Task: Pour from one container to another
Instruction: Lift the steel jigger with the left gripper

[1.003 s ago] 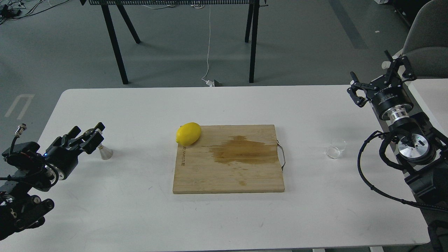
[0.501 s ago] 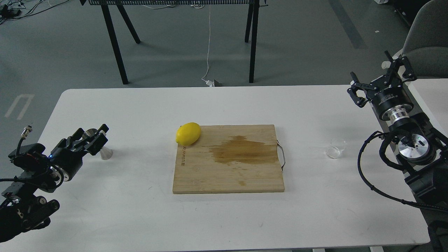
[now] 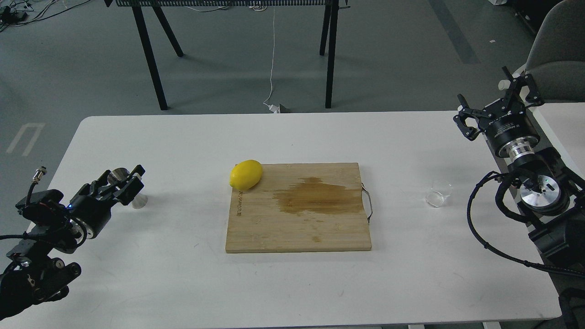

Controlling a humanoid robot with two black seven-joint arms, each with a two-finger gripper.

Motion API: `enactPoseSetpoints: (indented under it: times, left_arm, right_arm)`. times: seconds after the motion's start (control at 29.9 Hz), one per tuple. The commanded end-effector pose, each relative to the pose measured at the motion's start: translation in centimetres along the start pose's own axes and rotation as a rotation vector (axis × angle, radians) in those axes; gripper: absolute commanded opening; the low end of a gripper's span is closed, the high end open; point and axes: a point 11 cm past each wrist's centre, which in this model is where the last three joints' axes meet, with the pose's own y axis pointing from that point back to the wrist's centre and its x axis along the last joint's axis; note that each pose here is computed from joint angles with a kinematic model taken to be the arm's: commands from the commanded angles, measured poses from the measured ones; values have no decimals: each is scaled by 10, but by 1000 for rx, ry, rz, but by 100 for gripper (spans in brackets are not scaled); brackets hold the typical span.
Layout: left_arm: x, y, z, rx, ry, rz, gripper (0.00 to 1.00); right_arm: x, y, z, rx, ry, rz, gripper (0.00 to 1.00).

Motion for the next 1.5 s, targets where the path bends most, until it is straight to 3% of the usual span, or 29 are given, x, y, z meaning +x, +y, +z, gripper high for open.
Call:
enactPoseSetpoints:
  times: [0.0, 1.47]
  left_arm:
    - [-2, 0, -1, 6, -2, -3, 100]
    - [-33, -5, 0, 53, 16, -29, 100]
  right_arm:
    - [1, 1, 1, -1, -1, 2, 100]
    - [2, 2, 1, -1, -2, 4, 100]
